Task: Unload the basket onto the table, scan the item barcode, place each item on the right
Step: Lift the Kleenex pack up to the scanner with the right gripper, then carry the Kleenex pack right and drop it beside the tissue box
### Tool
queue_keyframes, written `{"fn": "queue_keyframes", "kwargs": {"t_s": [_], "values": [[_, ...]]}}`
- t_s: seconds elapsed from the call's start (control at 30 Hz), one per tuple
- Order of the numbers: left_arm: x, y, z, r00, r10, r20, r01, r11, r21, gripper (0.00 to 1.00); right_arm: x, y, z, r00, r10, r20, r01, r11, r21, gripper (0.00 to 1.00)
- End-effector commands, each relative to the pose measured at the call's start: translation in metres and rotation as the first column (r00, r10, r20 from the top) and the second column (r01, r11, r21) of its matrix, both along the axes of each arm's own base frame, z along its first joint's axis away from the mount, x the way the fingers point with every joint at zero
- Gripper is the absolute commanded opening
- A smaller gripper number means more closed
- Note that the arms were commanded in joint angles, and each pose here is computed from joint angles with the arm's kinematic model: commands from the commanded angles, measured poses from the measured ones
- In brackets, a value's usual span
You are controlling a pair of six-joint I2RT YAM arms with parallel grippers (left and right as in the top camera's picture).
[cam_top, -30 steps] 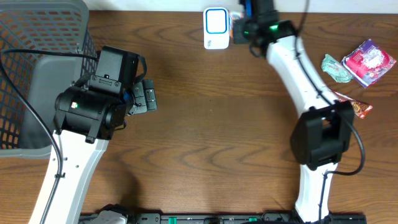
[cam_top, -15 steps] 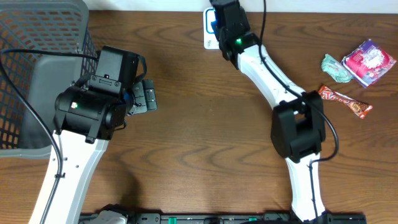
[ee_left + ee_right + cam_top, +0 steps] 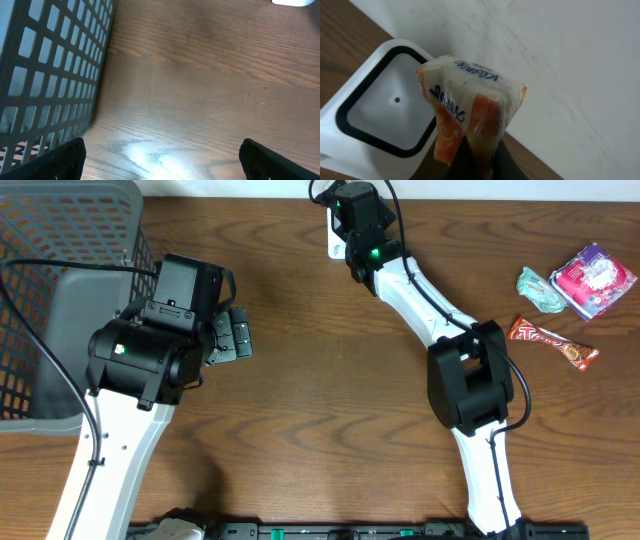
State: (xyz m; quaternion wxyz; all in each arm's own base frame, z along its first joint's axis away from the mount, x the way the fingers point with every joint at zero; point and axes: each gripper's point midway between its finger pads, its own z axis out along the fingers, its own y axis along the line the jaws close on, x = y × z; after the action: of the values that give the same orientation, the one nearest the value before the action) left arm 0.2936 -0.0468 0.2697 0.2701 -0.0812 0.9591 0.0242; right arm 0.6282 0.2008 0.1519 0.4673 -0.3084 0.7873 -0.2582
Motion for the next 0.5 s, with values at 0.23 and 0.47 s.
{"fn": "queue_keyframes", "kwargs": {"t_s": [0.23, 0.47], "values": [[0.000, 0.003, 0.002, 1.000, 0.000, 0.003, 0.000, 1.000, 0.012, 0.98, -0.001, 0.013, -0.003, 0.998, 0.066, -0.016, -0.066, 0.997, -0.032, 0.01], [0.000, 0.003, 0.002, 1.000, 0.000, 0.003, 0.000, 1.000, 0.012, 0.98, -0.003, 0.015, -0.002, 1.000, 0.029, -0.004, -0.029, 1.000, -0.001, 0.01]]}}
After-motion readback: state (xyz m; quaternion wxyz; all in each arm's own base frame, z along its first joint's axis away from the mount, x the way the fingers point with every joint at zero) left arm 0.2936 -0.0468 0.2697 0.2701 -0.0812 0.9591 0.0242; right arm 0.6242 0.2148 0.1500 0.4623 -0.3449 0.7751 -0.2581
